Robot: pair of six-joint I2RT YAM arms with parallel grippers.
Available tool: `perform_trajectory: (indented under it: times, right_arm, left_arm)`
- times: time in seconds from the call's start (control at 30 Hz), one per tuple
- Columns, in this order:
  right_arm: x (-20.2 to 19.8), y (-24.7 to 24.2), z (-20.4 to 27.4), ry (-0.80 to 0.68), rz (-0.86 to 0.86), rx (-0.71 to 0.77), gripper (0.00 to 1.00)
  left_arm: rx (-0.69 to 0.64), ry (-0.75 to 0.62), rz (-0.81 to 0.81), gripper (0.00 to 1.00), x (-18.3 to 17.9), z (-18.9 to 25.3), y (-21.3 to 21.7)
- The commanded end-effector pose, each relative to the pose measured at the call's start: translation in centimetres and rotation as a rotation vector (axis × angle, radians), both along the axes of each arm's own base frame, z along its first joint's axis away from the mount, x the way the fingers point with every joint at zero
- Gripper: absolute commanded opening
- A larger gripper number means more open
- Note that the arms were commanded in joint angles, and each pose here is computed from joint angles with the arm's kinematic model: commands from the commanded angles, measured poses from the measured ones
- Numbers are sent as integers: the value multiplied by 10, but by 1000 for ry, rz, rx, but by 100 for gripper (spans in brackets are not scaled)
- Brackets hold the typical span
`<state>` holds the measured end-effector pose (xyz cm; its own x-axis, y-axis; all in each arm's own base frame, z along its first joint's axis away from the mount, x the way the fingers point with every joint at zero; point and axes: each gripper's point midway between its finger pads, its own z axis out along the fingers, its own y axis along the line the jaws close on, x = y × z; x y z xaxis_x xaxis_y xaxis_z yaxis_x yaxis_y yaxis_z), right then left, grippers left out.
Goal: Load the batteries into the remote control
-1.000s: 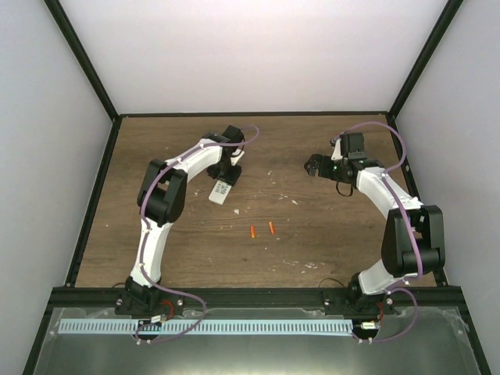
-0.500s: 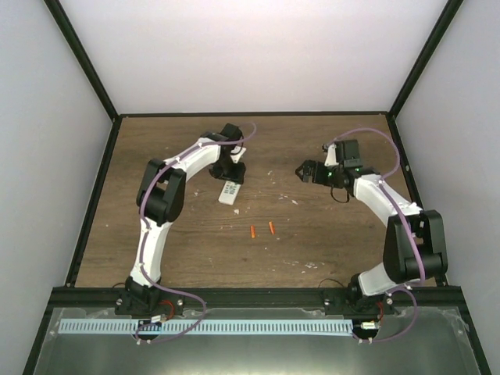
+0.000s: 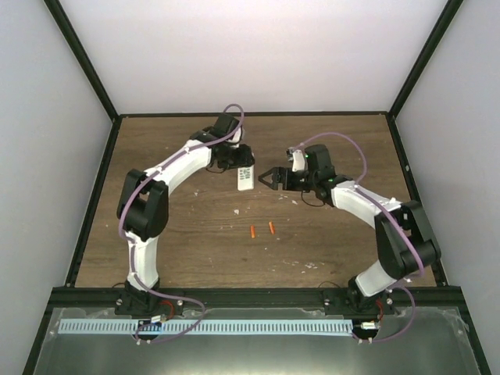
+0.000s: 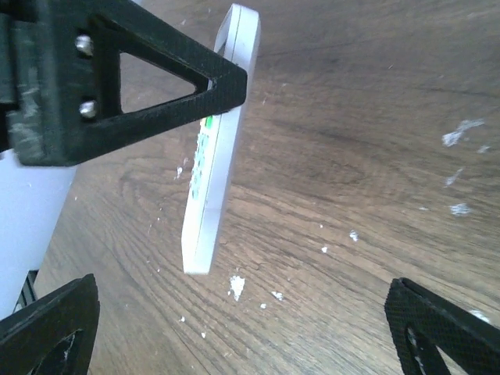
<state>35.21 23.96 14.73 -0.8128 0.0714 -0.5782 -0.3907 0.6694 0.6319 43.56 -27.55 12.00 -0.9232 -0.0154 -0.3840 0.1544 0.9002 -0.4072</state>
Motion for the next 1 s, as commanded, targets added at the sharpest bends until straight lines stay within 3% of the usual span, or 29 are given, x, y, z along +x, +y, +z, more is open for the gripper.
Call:
perform_trajectory:
  times: [0.0,0.23,0.63,0.83,0.97]
  right_arm:
    - [4,25,15,-39,63,60,91]
    - [4,39,6,-14,108,46,82]
    - [0,51,-13,28,154,4,70]
    - [1,56,-13,25,183,14,48]
    - [1,59,-12,27,197,23,44]
  left_arm:
    - [-91,9,36,13,-14,10,-23]
    - [-146,29,65,11,-28,11,-30]
    - [-204,-9,99,9,-22,34,-33]
    - [-211,-10,105,8,-23,36,-33]
    - [-209,-12,121,7,-25,36,-32]
